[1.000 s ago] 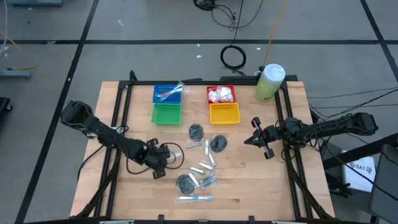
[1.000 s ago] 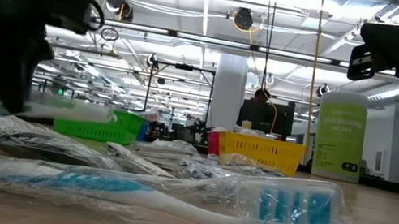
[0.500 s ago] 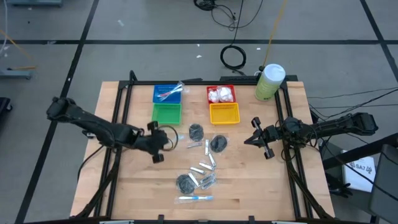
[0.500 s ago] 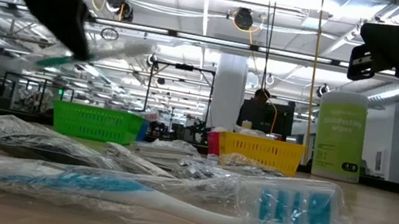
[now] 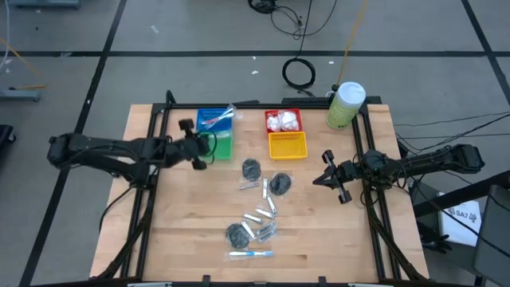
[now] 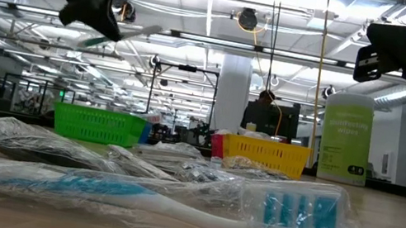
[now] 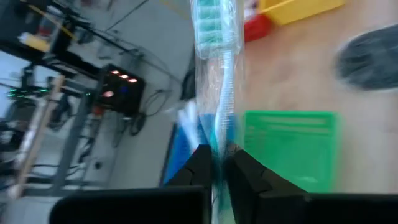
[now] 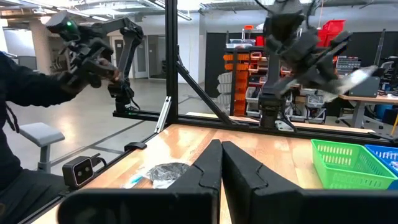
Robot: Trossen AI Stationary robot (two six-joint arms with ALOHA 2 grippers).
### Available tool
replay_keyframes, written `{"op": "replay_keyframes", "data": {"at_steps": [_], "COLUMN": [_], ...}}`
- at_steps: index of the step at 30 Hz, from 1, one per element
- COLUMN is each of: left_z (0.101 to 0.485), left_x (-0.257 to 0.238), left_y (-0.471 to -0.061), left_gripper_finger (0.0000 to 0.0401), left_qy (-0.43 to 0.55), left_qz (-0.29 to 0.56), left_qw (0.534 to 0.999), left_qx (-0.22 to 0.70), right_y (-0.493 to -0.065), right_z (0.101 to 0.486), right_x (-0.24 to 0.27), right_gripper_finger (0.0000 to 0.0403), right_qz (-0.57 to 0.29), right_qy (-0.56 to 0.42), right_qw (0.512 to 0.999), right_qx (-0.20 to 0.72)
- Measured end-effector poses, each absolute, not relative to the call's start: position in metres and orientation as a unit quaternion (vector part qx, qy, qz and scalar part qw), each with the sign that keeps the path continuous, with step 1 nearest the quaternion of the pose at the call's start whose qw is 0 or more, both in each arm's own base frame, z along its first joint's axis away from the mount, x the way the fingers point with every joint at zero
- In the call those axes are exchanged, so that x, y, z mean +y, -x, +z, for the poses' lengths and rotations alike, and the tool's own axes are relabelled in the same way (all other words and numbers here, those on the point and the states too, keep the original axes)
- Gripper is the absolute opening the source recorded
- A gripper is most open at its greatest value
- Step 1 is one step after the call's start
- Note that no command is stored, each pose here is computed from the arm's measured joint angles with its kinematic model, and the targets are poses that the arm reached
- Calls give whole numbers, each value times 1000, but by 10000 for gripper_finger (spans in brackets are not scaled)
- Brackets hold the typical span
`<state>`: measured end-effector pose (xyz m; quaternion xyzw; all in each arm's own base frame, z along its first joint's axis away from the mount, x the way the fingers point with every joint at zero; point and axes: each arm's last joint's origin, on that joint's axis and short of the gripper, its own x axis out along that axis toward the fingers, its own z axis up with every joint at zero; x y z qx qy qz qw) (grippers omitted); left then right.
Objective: Pick & Place Travel size toiletries
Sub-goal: Put the green toothbrush into the blue bin
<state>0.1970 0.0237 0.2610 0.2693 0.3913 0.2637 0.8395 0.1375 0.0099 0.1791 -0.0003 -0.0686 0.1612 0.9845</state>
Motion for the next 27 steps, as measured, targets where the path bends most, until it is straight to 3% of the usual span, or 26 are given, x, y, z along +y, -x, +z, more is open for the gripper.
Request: {"op": "replay_keyframes", "data": {"at_steps": [6, 13, 27], "left_z": [264, 256, 189], "left_x": [59, 109, 180], "left_y": [-203, -203, -206], "left_gripper_finger": [17, 19, 13], "left_qy": [-280, -215, -107], "left_qz": [273, 259, 253], "left_qw": [834, 864, 841], "left_qx": [389, 376, 466], "right_y": [-138, -137, -137], "right_z": [179, 179, 179], "right_x": [10, 10, 10], "right_gripper_finger": [0, 0, 0], "right_qz": [161, 161, 161], "right_qy": [0, 0, 0], "right_qw": [985, 985, 985], "right_qx": [-68, -69, -69]}}
